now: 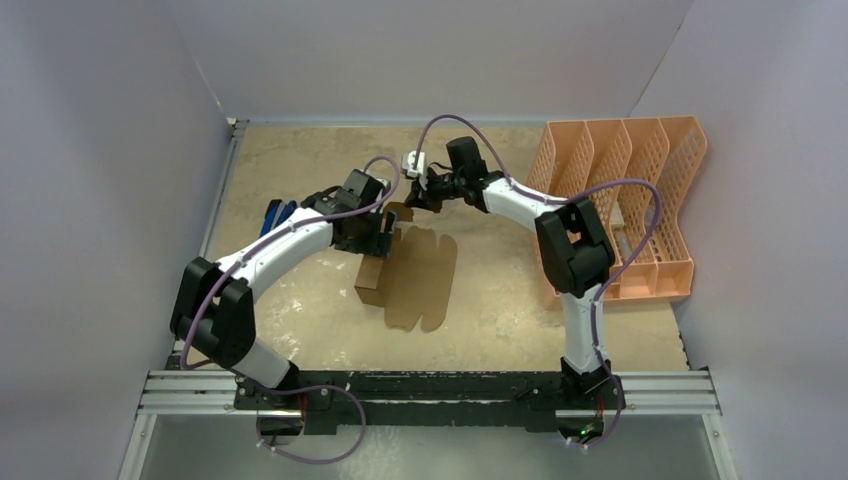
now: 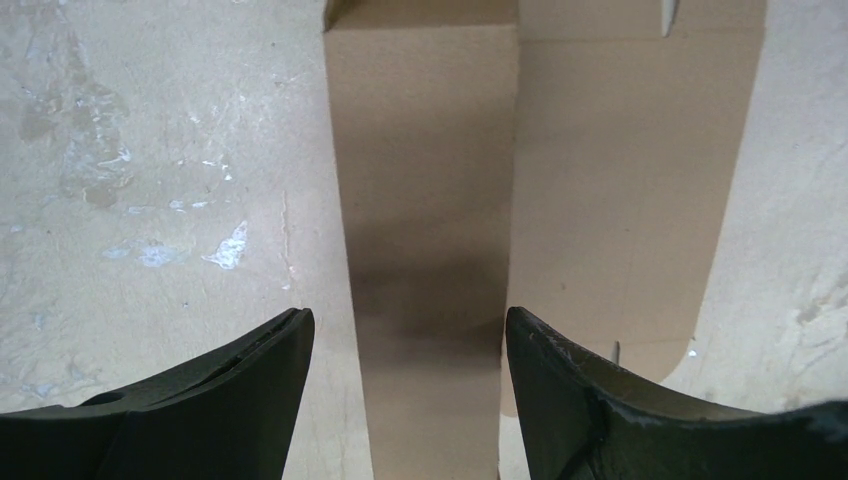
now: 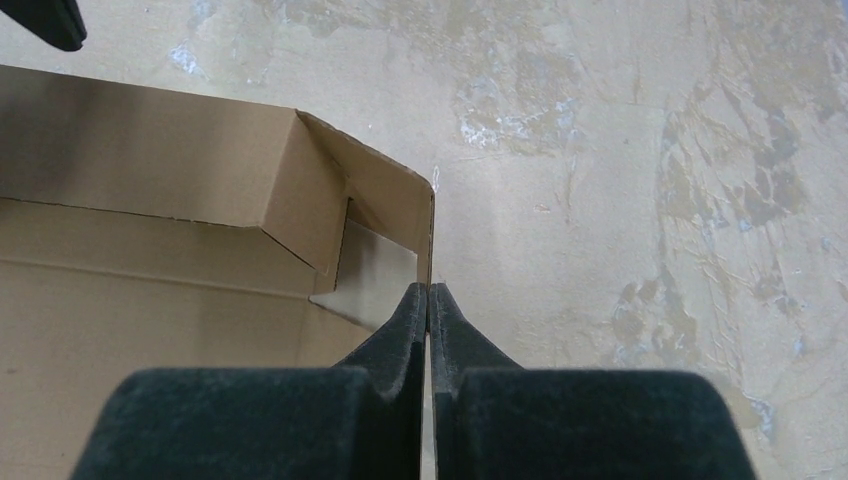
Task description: Fold the paper box
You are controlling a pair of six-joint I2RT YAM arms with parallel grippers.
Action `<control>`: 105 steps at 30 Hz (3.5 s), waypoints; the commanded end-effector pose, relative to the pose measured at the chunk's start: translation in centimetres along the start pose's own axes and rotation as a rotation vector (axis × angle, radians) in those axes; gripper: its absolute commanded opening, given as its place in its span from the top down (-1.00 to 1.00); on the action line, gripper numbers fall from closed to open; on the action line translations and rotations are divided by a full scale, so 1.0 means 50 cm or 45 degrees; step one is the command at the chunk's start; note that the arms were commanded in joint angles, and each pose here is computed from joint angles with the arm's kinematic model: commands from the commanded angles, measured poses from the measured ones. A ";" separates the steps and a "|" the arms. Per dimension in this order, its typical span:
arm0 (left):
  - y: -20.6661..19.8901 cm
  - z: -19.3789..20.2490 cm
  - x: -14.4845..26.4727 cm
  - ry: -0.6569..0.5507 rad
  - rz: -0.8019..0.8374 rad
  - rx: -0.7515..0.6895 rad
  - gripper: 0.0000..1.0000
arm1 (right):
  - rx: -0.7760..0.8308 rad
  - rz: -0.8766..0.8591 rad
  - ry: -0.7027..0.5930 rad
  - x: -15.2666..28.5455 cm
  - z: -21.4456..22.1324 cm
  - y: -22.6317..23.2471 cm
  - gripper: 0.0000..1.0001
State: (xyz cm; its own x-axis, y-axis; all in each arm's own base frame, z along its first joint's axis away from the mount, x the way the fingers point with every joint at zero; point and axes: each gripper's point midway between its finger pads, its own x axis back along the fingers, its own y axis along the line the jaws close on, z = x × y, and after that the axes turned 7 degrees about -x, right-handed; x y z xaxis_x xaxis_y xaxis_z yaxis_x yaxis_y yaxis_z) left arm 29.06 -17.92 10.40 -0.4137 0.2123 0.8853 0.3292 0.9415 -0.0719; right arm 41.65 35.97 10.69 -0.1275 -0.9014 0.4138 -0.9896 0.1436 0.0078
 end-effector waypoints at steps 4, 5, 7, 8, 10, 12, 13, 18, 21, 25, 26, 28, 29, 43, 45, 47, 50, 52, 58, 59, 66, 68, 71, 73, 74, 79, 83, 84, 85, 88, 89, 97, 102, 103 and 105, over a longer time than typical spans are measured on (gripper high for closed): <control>0.013 -0.043 -0.002 -0.077 -0.070 -0.014 -0.32 | 0.069 0.003 0.003 0.030 -0.026 0.020 1.00; 0.016 -0.044 -0.001 -0.083 -0.082 -0.002 -0.30 | 0.072 0.013 0.008 0.034 -0.026 0.022 1.00; 0.019 -0.045 -0.003 -0.093 -0.096 0.020 -0.26 | 0.065 0.026 0.010 0.044 -0.027 0.028 1.00; 0.020 -0.045 -0.003 -0.095 -0.099 0.026 -0.23 | 0.056 0.032 0.009 0.048 -0.027 0.034 1.00; 0.019 -0.045 -0.005 -0.100 -0.096 0.037 -0.19 | 0.037 0.050 0.007 0.058 -0.027 0.043 1.00; 0.019 -0.042 -0.007 -0.103 -0.098 0.047 -0.16 | 0.012 0.068 0.006 0.066 -0.030 0.054 1.00; 0.019 -0.042 -0.007 -0.105 -0.100 0.051 -0.15 | -0.005 0.082 0.007 0.070 -0.031 0.058 1.00; 0.020 -0.042 -0.010 -0.121 -0.105 0.080 -0.12 | -0.130 0.138 0.040 0.066 -0.027 0.084 1.00; 0.019 -0.046 -0.012 -0.130 -0.102 0.093 -0.11 | -0.196 0.197 0.069 0.055 -0.019 0.097 1.00; 0.016 -0.052 -0.013 -0.148 -0.094 0.113 -0.11 | -0.342 0.332 0.075 0.038 -0.013 0.098 1.00; 0.015 -0.053 -0.014 -0.152 -0.092 0.117 -0.11 | -0.372 0.350 0.075 0.031 -0.012 0.102 1.00; 0.014 -0.055 -0.014 -0.157 -0.087 0.126 -0.11 | -0.414 0.388 0.076 0.018 -0.010 0.113 1.00; 0.013 -0.055 -0.016 -0.160 -0.085 0.131 -0.11 | -0.434 0.398 0.074 0.013 -0.010 0.120 1.00; 0.012 -0.076 0.033 -0.309 -0.027 0.141 -0.36 | -0.599 0.531 0.018 -0.007 0.015 0.124 1.00; 0.020 -0.088 0.052 -0.374 0.006 0.203 -0.42 | -0.594 0.538 0.020 -0.005 0.014 0.123 1.00; 0.036 -0.099 0.062 -0.433 0.048 0.298 -0.47 | -0.590 0.530 0.023 -0.007 0.014 0.127 1.00; 0.071 -0.114 0.067 -0.503 0.109 0.450 -0.51 | -0.582 0.519 0.028 -0.009 0.010 0.132 1.00; 0.092 -0.122 0.063 -0.523 0.094 0.499 -0.53 | -0.572 0.515 0.030 -0.010 0.007 0.135 1.00; 0.101 -0.153 0.030 -0.543 0.105 0.565 -0.54 | -0.580 0.495 0.049 -0.011 0.003 0.144 1.00; 0.094 -0.156 0.023 -0.543 0.132 0.576 -0.53 | -0.583 0.491 0.049 -0.010 0.000 0.147 1.00; 0.074 -0.125 -0.011 -0.509 0.213 0.661 -0.51 | -0.621 0.492 0.073 0.000 0.003 0.158 1.00; 0.071 -0.117 -0.011 -0.505 0.223 0.661 -0.51 | -0.634 0.484 0.069 0.003 0.001 0.164 1.00; 0.065 -0.103 -0.010 -0.487 0.238 0.634 -0.51 | -0.652 0.476 0.068 0.003 0.001 0.169 1.00; 0.062 -0.092 -0.011 -0.477 0.246 0.631 -0.51 | -0.664 0.468 0.067 0.001 0.001 0.171 1.00; 0.061 -0.087 -0.013 -0.472 0.249 0.636 -0.51 | -0.669 0.462 0.065 0.000 -0.001 0.173 1.00; 0.056 -0.077 -0.018 -0.497 0.280 0.679 -0.42 | -0.719 0.407 0.050 -0.008 -0.008 0.190 1.00; 0.060 -0.070 -0.027 -0.510 0.274 0.700 -0.32 | -0.759 0.369 0.047 -0.010 -0.009 0.203 1.00; 0.061 -0.068 -0.030 -0.513 0.273 0.707 -0.31 | -0.767 0.359 0.046 -0.009 -0.013 0.207 1.00; 0.061 -0.065 -0.032 -0.510 0.270 0.714 -0.31 | -0.773 0.345 0.044 -0.010 -0.016 0.212 1.00; 0.060 -0.083 -0.027 -0.562 0.293 0.720 -0.31 | -0.776 0.285 0.030 -0.011 -0.026 0.227 1.00; 0.059 -0.085 -0.026 -0.567 0.297 0.721 -0.31 | -0.776 0.264 0.029 -0.014 -0.025 0.232 1.00; 0.049 -0.103 0.000 -0.645 0.357 0.703 -0.35 | -0.767 0.106 0.023 -0.035 -0.027 0.263 0.94; 0.042 -0.109 0.011 -0.688 0.395 0.702 -0.36 | -0.719 0.030 0.009 -0.044 -0.036 0.272 0.92; 0.041 -0.111 0.013 -0.697 0.399 0.700 -0.36 | -0.707 0.012 0.004 -0.046 -0.038 0.275 0.91; 0.037 -0.116 0.019 -0.717 0.420 0.693 -0.36 | -0.695 -0.032 -0.009 -0.052 -0.039 0.282 0.88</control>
State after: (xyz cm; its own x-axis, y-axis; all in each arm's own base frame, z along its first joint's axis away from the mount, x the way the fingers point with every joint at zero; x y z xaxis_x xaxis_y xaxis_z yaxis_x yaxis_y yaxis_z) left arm 32.96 -16.09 9.72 -0.7185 0.3881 0.5772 0.0028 0.8315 -0.5555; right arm 29.44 39.46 10.24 -0.2065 -0.8550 0.4758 -0.7618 0.4457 0.4702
